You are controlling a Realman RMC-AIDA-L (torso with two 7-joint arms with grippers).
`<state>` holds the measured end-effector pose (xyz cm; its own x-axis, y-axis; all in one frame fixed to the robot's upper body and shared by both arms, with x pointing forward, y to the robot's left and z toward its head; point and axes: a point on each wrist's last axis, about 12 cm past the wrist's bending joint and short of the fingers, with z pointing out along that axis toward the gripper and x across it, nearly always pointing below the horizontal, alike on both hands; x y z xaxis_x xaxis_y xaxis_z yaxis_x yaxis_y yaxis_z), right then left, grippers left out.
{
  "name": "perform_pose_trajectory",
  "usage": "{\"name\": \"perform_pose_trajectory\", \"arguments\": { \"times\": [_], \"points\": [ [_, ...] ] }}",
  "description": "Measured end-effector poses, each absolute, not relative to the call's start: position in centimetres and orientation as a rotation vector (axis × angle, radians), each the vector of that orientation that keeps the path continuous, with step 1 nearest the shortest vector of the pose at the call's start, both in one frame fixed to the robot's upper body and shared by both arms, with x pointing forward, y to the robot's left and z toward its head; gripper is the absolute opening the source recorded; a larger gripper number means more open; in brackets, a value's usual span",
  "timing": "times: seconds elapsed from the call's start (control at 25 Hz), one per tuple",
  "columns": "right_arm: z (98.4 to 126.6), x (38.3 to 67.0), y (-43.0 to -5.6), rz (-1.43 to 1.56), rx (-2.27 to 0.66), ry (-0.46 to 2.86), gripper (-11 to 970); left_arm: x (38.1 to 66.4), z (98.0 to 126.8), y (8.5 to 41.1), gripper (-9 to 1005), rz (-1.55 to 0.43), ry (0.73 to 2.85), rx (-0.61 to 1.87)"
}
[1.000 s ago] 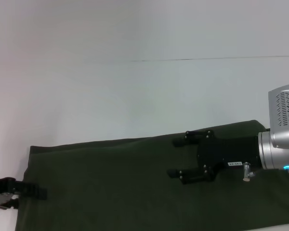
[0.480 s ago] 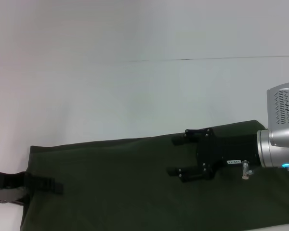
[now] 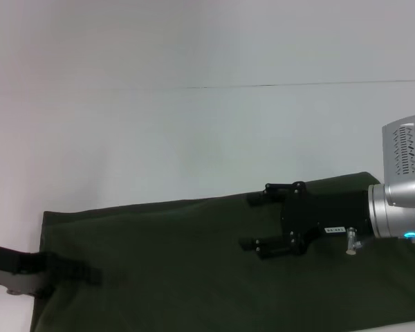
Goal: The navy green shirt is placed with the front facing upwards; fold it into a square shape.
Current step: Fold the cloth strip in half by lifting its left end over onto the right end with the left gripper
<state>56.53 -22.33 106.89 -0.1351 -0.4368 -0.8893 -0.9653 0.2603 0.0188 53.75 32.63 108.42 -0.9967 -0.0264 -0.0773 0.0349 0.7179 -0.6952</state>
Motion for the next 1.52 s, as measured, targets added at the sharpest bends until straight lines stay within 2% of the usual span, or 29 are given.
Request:
{"name": "perform_pose_trajectory", "arguments": {
  "times": [0.32,1.0,1.52],
  "points": [
    [107.0,56.8,-22.4,0.815,-1.287,1.732,855,54.2,108.3,32.1,770,-1.117,2.83,0.024],
    [107.2,56.8,-22.2,0.816,-1.289,1.721,856,54.4,108.2,32.2,100,-1.097,2.825,0.011],
    [107.5,57.0,-22.4,0.819,-1.223,1.7,855,54.8,109.2,33.3,105,-1.015,2.845,0.024]
  ]
}}
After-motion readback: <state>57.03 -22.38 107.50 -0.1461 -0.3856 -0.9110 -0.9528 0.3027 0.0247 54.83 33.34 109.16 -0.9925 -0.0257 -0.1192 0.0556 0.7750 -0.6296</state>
